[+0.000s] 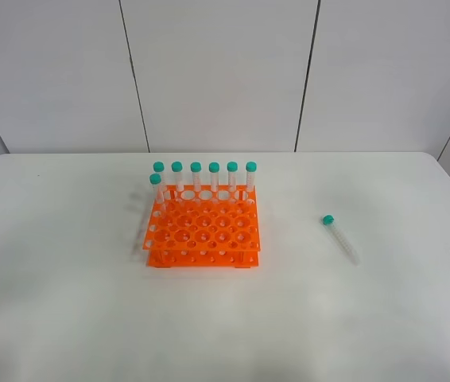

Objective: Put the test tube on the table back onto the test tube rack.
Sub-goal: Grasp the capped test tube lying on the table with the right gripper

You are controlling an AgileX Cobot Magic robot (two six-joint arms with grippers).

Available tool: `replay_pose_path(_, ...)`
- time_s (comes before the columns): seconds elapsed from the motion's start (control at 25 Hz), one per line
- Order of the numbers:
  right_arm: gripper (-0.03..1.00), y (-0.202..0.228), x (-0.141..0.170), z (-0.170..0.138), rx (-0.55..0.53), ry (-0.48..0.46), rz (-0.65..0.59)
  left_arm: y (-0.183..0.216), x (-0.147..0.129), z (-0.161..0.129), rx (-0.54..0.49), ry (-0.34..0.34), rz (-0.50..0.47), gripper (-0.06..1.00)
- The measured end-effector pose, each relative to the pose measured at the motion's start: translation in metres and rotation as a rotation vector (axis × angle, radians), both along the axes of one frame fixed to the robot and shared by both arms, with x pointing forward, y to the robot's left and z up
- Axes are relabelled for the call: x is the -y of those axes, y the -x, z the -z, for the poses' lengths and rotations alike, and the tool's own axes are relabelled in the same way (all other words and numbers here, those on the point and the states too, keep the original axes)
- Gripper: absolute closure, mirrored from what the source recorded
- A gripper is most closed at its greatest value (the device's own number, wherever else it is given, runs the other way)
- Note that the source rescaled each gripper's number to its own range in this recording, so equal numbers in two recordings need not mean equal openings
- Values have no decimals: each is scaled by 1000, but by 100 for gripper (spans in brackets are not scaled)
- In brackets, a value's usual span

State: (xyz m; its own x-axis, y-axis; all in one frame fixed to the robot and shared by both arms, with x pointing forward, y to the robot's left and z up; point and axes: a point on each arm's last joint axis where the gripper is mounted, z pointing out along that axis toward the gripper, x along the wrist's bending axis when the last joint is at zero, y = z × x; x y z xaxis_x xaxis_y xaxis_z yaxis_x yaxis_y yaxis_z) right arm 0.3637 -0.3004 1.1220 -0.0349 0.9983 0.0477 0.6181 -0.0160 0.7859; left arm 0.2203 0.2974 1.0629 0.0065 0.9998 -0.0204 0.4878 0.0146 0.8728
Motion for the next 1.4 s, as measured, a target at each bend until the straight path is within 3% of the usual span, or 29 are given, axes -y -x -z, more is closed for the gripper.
replay_pose_path(0.32,-3,-78,2,20,-128,-64,-85,0,0,0,0,0,0,-6)
replay_pose_path(0.72,-3,-126,-12,57,-193,-69,-192,0,0,0,0,0,0,-6)
replay_pose_path(1.0,-3,-163,-19,114,-367,-76,-194,0,0,0,0,0,0,-6)
replay_pose_path(1.4,-1,-187,-12,180,-534,-34,-145,0,0,0,0,0,0,-6)
